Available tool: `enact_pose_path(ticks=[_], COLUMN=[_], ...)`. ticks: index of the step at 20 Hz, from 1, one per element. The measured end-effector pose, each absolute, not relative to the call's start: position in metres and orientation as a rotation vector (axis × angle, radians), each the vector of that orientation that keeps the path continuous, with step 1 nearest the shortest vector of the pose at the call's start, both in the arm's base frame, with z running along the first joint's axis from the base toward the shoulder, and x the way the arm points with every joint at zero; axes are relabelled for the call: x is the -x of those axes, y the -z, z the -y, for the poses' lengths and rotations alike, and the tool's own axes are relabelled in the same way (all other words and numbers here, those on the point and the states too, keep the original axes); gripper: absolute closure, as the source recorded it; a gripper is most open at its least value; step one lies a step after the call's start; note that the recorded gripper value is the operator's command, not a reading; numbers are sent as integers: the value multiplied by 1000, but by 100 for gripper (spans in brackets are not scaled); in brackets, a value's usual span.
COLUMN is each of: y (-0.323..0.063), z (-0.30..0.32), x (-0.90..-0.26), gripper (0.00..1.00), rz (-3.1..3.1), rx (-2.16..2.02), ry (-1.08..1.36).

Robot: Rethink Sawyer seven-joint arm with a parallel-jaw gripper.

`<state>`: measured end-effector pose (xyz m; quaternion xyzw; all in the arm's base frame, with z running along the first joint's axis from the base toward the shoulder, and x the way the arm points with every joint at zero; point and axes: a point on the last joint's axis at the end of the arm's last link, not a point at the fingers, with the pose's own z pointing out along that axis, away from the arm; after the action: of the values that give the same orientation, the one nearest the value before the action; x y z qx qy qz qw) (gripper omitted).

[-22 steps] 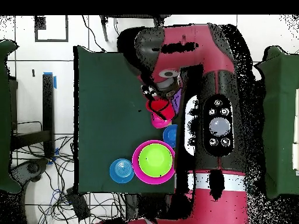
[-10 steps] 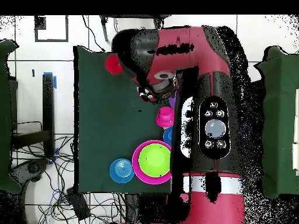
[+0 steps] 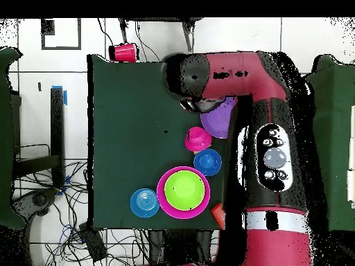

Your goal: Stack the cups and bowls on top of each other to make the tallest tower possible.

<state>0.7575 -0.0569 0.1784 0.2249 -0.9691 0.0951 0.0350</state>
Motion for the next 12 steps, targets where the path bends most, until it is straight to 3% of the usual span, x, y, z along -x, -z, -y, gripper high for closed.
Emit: enact_pose_path(ticks=[12], y=[-108], z=[140], x=[-762], gripper=[0], rz=[3395], rx=[-689], ry=[-398])
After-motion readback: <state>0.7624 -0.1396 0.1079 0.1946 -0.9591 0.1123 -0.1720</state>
